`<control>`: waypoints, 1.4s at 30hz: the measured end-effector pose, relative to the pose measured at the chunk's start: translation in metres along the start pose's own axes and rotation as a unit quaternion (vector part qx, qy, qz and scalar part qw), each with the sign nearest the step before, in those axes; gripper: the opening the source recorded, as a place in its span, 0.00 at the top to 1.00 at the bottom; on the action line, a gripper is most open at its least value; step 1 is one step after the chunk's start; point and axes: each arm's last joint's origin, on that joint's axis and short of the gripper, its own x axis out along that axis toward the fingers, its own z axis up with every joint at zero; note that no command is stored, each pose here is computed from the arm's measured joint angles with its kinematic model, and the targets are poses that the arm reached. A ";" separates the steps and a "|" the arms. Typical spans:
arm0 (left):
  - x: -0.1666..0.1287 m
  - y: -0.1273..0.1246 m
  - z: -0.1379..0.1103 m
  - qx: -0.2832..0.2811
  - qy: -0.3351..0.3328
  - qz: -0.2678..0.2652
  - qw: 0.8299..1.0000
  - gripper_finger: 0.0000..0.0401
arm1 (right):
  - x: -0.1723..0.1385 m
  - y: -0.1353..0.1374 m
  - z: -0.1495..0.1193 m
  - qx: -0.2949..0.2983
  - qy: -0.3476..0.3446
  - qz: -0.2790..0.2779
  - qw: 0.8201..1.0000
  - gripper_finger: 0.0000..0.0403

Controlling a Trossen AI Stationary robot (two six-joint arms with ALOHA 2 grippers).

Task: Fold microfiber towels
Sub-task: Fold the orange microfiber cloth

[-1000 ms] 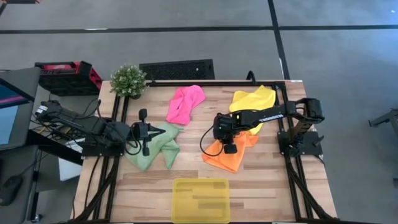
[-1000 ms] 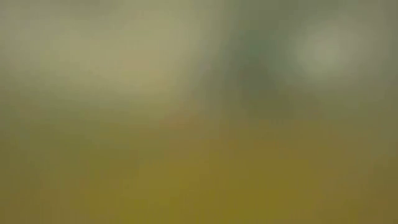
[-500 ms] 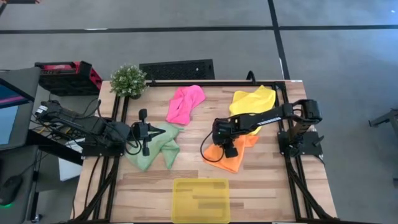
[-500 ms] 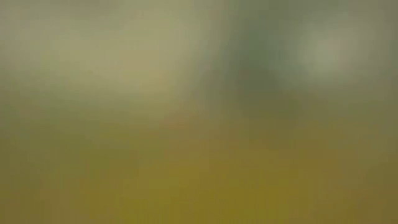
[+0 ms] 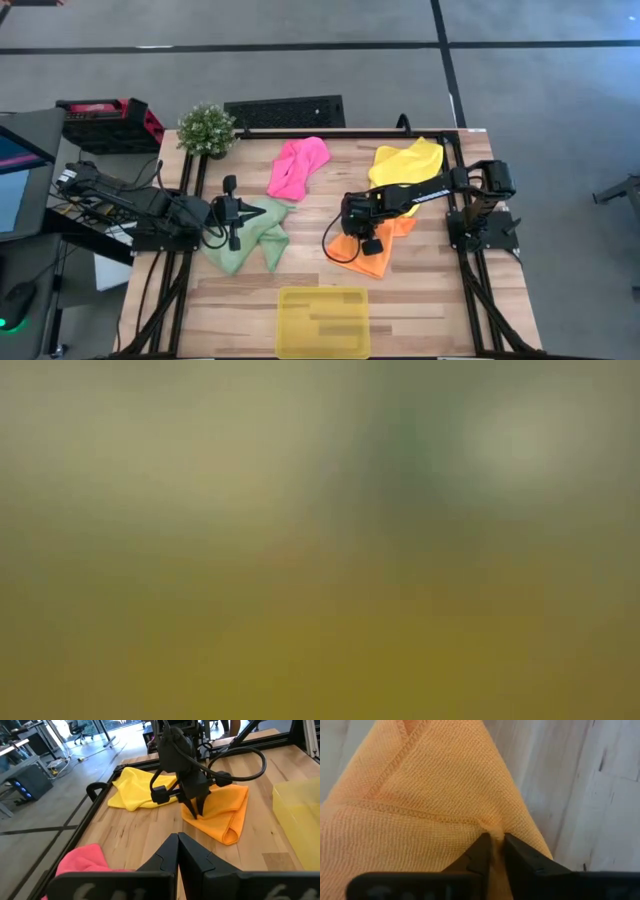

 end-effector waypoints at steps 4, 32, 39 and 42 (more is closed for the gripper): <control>0.000 0.000 0.000 0.000 0.000 0.000 1.000 1.00 | -0.003 0.000 0.000 0.000 -0.002 -0.001 1.000 0.91; 0.001 -0.001 -0.002 -0.038 0.010 0.000 0.999 1.00 | -0.087 -0.010 0.026 0.007 -0.085 -0.161 0.983 0.99; 0.007 -0.001 -0.003 -0.055 0.014 0.024 0.998 1.00 | -0.099 -0.015 0.036 0.009 -0.107 -0.170 0.980 0.97; 0.012 -0.003 -0.005 -0.048 0.028 0.024 0.998 1.00 | -0.101 -0.016 0.038 0.000 -0.112 -0.174 0.978 0.98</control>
